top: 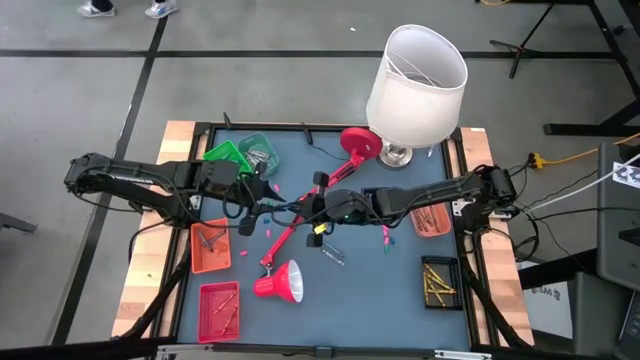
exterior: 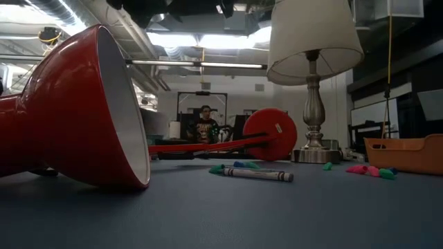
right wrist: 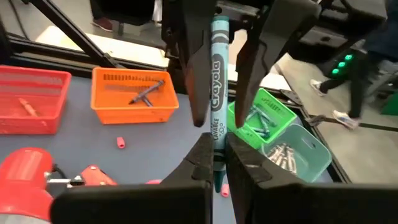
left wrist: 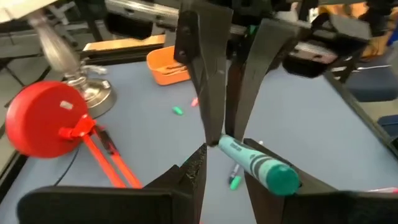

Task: Sort crayons
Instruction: Put the green crayon into the green bin

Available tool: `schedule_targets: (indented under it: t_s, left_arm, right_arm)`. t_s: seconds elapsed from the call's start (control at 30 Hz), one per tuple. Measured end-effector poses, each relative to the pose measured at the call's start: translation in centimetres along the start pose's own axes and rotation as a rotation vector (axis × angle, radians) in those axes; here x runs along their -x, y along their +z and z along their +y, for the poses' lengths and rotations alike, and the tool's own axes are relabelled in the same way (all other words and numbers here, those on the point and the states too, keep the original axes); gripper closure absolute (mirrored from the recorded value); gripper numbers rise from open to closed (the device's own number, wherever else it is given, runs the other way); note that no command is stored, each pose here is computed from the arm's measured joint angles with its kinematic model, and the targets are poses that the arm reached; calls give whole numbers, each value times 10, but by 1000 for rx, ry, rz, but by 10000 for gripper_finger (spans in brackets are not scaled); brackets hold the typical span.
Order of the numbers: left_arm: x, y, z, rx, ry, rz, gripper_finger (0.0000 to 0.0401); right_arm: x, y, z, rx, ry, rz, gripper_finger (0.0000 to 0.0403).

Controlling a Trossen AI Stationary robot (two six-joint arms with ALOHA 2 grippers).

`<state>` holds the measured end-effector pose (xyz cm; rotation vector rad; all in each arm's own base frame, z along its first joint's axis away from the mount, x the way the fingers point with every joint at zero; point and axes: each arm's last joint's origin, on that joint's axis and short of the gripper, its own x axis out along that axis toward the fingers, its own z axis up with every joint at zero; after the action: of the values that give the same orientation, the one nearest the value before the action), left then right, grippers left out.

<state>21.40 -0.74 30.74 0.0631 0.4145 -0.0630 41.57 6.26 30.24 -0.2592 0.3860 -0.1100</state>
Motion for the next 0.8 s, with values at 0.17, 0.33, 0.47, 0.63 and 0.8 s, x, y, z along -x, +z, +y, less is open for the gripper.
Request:
schedule_targets:
  t_s: [0.17, 0.33, 0.47, 0.63, 0.8]
  left_arm:
    - [0, 0, 0, -1, 17, 5, 316]
    - [0, 0, 0, -2, 16, 6, 316]
    - [0, 0, 0, -2, 11, 6, 316]
    - [0, 0, 0, -2, 10, 5, 317]
    - [0, 0, 0, -3, 8, 5, 335]
  right_arm:
    - [0, -2, 0, -33, 2, 17, 382]
    - [0, -2, 0, -51, 3, 22, 382]
    - [0, -2, 0, -52, 2, 21, 382]
    - [0, -2, 0, -52, 3, 23, 382]
    - [0, -3, 0, -51, 3, 26, 382]
